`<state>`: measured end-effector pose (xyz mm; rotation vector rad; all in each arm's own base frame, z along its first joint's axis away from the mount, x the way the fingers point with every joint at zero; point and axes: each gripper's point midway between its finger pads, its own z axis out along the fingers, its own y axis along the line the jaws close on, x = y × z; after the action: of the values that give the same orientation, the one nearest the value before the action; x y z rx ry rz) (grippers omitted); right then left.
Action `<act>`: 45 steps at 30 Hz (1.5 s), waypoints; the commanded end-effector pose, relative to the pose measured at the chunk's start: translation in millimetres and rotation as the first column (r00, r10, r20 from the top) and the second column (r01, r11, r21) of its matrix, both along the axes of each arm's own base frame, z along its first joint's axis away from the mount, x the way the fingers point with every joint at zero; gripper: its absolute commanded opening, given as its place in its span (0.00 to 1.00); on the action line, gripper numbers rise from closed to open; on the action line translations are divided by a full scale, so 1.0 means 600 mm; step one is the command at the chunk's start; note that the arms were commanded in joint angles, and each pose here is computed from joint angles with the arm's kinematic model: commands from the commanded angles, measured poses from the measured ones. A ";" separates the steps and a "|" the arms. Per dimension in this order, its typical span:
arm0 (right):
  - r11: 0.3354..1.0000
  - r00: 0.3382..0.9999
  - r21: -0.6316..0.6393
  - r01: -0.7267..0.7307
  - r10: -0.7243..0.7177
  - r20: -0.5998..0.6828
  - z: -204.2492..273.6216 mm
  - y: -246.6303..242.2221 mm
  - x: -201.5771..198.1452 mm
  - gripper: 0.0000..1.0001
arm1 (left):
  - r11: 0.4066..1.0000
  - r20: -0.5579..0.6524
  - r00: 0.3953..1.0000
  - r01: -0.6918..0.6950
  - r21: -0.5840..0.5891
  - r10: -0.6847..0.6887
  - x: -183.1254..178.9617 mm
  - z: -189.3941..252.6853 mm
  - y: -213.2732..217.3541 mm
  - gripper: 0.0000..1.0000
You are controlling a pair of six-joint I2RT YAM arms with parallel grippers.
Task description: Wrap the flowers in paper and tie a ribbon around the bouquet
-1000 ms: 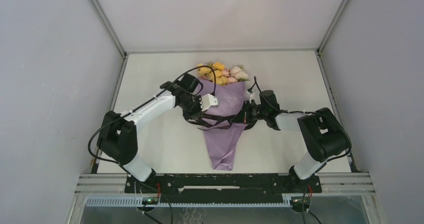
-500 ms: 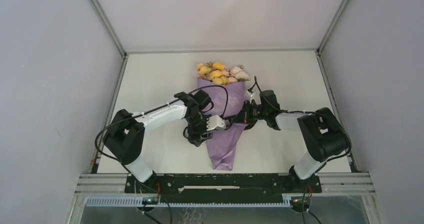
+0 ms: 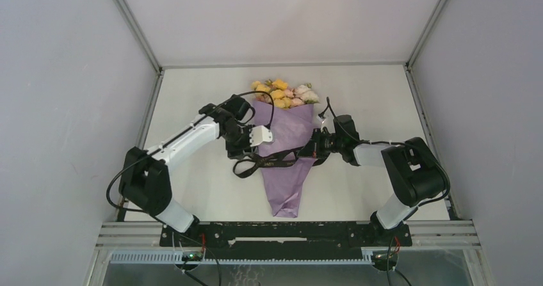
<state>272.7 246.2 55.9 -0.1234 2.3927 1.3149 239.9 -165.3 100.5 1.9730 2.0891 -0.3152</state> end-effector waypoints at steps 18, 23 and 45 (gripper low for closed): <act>1.000 0.999 0.002 -0.017 0.017 0.032 0.005 -0.002 0.005 0.00 | 0.994 0.100 0.995 0.006 -0.105 0.004 0.099 -0.084 -0.090 0.63; 1.000 0.999 0.002 -0.016 0.016 0.036 0.007 -0.003 0.006 0.00 | 0.999 0.067 0.997 0.028 -0.026 -0.026 0.087 -0.109 -0.080 0.60; 1.000 0.997 0.000 -0.013 0.013 0.075 0.041 -0.023 0.002 0.00 | 0.999 0.084 0.996 -0.019 -0.030 0.021 0.100 -0.084 -0.048 0.00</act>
<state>271.2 236.3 65.7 -0.1318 2.3850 1.3031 280.7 -199.9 24.4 2.0257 2.0478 -0.2875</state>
